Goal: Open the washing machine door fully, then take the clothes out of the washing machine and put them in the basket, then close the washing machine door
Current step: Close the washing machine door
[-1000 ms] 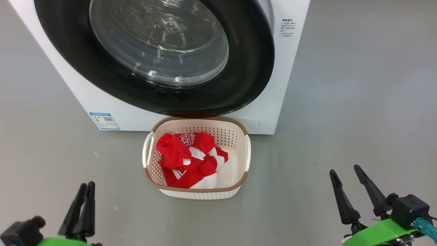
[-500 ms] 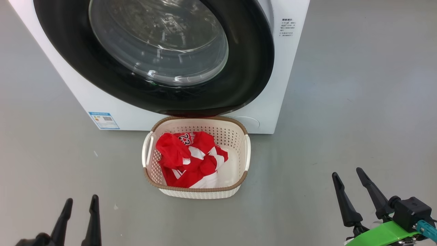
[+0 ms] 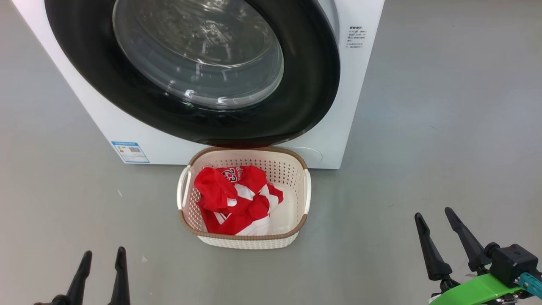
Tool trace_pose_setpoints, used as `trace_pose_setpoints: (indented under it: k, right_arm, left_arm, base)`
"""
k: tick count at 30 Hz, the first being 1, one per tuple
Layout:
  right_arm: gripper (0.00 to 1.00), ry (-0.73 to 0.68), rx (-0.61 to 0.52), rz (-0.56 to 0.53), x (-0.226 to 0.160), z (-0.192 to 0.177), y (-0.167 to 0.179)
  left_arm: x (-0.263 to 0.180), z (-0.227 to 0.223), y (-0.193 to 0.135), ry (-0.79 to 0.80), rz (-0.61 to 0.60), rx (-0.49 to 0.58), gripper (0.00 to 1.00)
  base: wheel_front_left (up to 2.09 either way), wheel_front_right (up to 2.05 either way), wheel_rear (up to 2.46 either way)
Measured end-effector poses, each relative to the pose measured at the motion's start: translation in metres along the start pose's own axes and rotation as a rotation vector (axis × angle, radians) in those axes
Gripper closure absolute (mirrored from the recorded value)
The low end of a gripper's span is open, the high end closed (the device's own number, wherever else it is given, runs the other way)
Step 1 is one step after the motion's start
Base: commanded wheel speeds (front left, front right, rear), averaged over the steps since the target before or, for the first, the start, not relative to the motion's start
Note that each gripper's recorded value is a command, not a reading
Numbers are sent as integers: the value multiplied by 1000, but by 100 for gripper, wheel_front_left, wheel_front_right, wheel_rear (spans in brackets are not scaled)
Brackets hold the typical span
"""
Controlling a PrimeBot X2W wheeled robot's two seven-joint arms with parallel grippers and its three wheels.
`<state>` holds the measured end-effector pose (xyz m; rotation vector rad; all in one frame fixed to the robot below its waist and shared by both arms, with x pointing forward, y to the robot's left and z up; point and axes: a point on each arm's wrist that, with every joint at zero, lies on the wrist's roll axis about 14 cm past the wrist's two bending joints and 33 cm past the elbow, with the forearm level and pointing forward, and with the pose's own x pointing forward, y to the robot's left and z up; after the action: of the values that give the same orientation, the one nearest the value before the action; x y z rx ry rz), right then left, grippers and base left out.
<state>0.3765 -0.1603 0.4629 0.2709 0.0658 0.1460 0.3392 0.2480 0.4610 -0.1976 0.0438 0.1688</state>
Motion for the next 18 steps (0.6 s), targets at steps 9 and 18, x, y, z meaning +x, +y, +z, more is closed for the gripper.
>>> trace_pose_setpoints:
  k: [9,18]
  right_arm:
    - [0,-1,0,5,1,0,2]
    - [100,10,10,49,10,-4,16]
  left_arm:
    - [-4,-1,0,3,2,10,0]
    - [-6,0,1,-2,11,6,0]
  base:
    - [0,0,0]
    - [0,0,0]
